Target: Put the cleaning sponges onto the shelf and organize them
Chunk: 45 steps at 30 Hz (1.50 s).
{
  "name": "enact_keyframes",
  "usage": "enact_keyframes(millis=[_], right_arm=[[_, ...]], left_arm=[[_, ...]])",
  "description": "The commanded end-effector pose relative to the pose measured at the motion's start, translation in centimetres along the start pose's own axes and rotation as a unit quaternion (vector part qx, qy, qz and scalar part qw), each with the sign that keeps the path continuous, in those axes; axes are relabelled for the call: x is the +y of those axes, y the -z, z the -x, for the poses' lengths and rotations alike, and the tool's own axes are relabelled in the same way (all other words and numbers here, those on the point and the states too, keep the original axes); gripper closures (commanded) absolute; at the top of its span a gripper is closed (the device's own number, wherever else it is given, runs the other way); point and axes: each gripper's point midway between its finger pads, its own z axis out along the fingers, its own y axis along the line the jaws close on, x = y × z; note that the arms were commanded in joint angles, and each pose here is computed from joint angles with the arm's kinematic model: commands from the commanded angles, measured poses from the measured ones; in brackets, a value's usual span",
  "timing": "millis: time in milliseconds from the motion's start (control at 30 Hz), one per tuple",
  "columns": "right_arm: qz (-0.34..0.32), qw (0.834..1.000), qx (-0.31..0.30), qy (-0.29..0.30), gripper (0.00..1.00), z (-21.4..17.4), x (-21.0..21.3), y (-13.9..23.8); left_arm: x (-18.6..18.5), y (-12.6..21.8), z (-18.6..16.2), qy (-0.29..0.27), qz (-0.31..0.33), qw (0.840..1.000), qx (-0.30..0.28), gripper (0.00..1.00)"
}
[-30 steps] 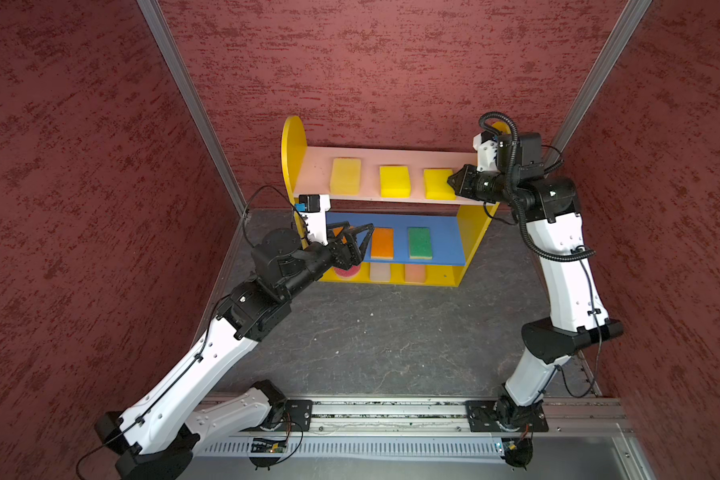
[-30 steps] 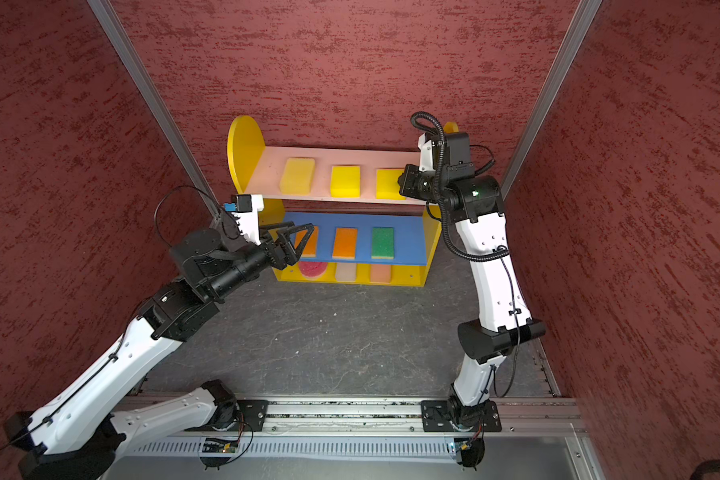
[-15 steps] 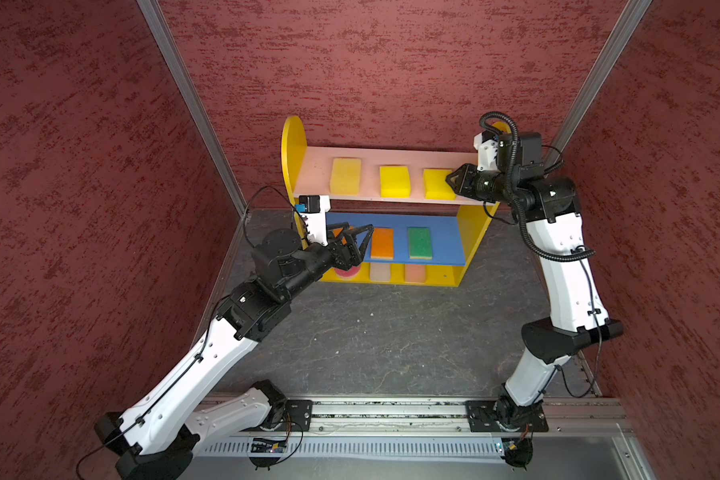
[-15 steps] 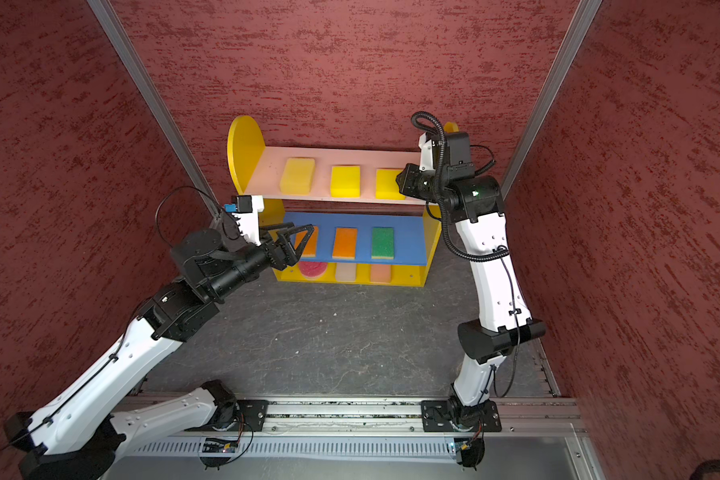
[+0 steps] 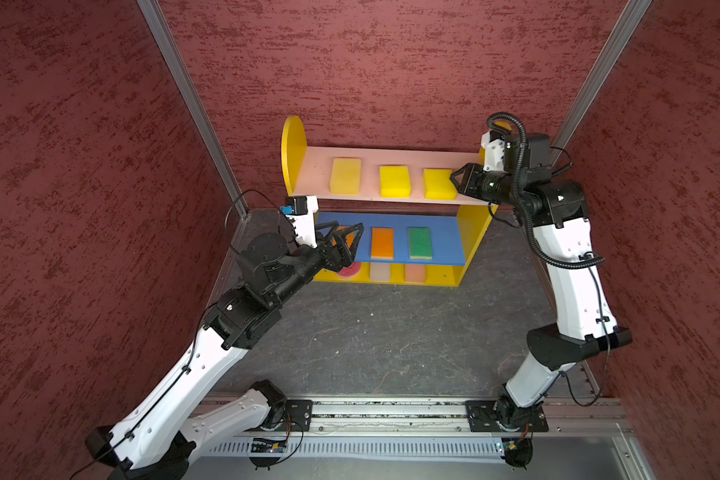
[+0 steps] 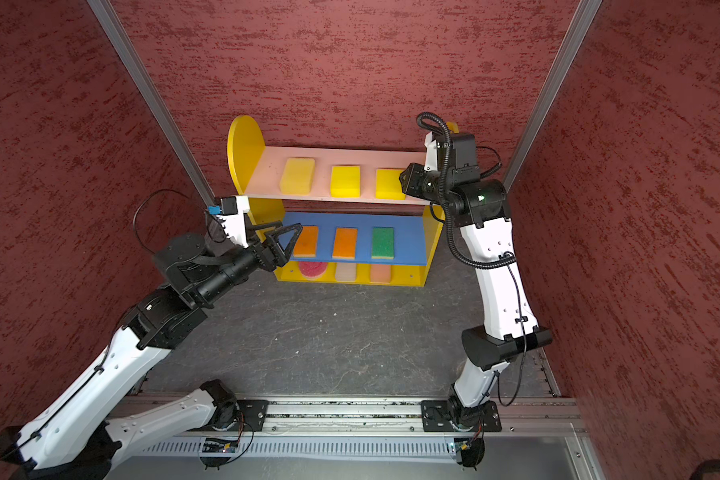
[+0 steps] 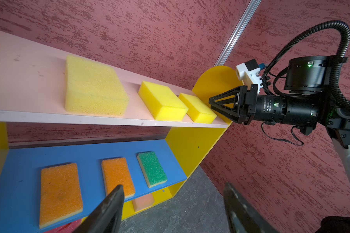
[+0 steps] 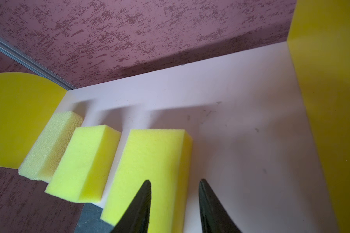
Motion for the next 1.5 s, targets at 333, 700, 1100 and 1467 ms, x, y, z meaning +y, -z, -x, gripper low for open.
enact_keyframes(millis=[333, 700, 1100, 1467], right_arm=[[0.01, 1.0, -0.007, -0.005, 0.58, 0.3, 0.3, 0.1], [0.007, 1.0, 0.018, -0.004, 0.59, -0.8, -0.2, -1.5], [0.001, 1.0, 0.019, -0.007, 0.74, -0.8, -0.5, -2.6], [0.001, 1.0, 0.01, -0.012, 0.82, -0.4, -0.5, -2.5]], left_arm=[[2.5, 5.2, 3.4, -0.041, 0.077, 0.994, -0.066, 0.22], [3.2, 4.8, 2.8, -0.041, 0.088, 0.994, -0.057, 0.2], [3.5, 4.6, 2.5, -0.04, 0.092, 0.993, -0.055, 0.19], [3.7, 4.7, 2.4, -0.038, 0.093, 0.993, -0.055, 0.19]])
